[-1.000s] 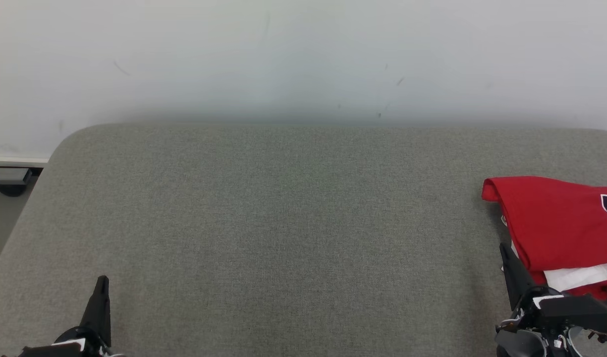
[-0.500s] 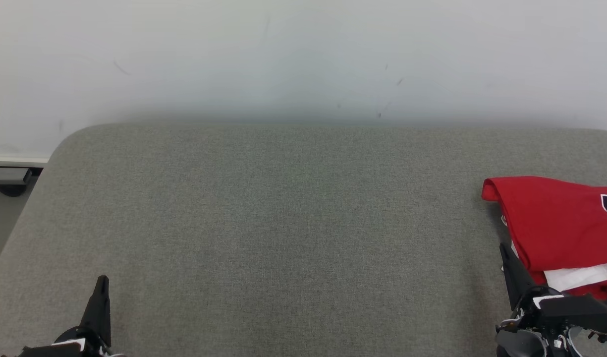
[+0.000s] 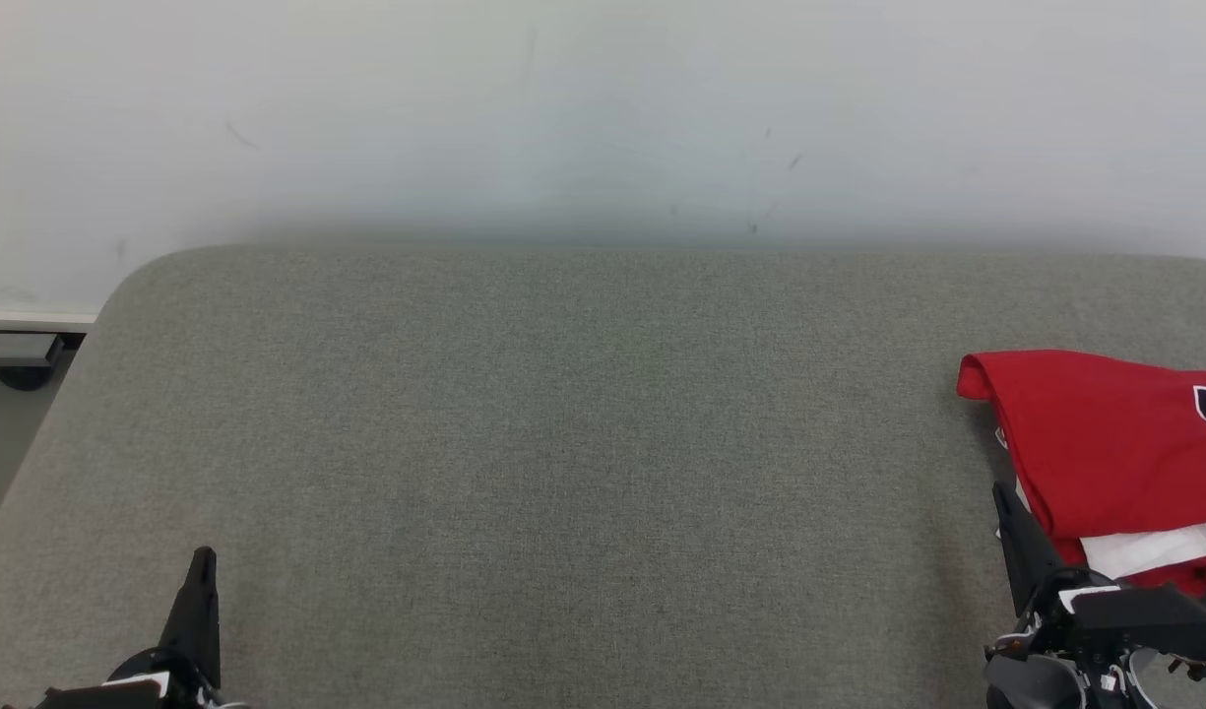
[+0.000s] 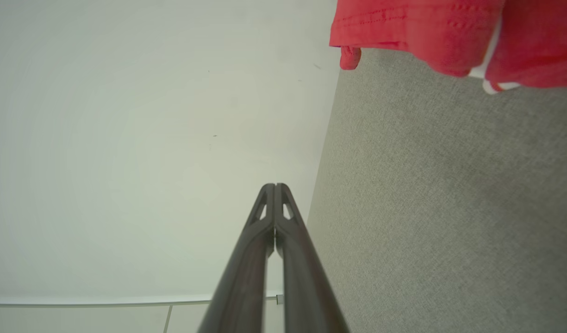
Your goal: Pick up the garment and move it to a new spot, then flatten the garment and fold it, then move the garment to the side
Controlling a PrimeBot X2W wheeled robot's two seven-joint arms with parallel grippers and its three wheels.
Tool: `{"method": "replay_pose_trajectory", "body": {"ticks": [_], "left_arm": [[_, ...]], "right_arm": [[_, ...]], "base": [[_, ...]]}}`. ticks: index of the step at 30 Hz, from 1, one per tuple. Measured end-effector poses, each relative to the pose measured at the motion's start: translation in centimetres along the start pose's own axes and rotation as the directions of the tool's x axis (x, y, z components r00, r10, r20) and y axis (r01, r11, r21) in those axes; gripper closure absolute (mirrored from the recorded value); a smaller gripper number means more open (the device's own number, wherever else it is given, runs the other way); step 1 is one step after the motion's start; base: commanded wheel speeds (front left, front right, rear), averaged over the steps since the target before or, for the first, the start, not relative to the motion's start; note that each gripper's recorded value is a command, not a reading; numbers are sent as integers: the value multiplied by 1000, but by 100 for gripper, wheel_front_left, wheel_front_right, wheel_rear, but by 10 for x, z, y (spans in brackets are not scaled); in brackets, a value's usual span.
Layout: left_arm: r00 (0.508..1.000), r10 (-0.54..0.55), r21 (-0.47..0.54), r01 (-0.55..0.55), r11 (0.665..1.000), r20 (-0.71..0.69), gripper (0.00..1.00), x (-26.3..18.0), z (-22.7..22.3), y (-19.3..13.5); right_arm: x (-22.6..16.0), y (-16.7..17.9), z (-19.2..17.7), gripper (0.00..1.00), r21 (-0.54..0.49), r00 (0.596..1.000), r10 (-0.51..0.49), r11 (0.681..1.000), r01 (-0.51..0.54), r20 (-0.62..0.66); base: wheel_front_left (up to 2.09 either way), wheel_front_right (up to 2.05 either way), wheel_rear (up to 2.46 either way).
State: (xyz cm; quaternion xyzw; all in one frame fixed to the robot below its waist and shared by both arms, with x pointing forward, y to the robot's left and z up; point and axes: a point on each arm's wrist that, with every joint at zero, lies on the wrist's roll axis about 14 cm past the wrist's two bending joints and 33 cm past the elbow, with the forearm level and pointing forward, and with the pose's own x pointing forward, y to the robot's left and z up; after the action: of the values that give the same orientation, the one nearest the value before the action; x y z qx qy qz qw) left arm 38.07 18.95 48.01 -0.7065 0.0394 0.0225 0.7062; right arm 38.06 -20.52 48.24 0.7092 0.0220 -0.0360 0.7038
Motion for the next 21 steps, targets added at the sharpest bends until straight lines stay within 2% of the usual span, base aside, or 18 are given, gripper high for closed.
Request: {"method": "replay_pose_trajectory", "body": {"ticks": [21], "left_arm": [[1000, 0, 0, 0, 1000, 0, 100, 0, 0, 0]], "right_arm": [[0, 0, 0, 100, 0, 1000, 0, 1000, 0, 0]], "base": [[0, 0, 0]]}}
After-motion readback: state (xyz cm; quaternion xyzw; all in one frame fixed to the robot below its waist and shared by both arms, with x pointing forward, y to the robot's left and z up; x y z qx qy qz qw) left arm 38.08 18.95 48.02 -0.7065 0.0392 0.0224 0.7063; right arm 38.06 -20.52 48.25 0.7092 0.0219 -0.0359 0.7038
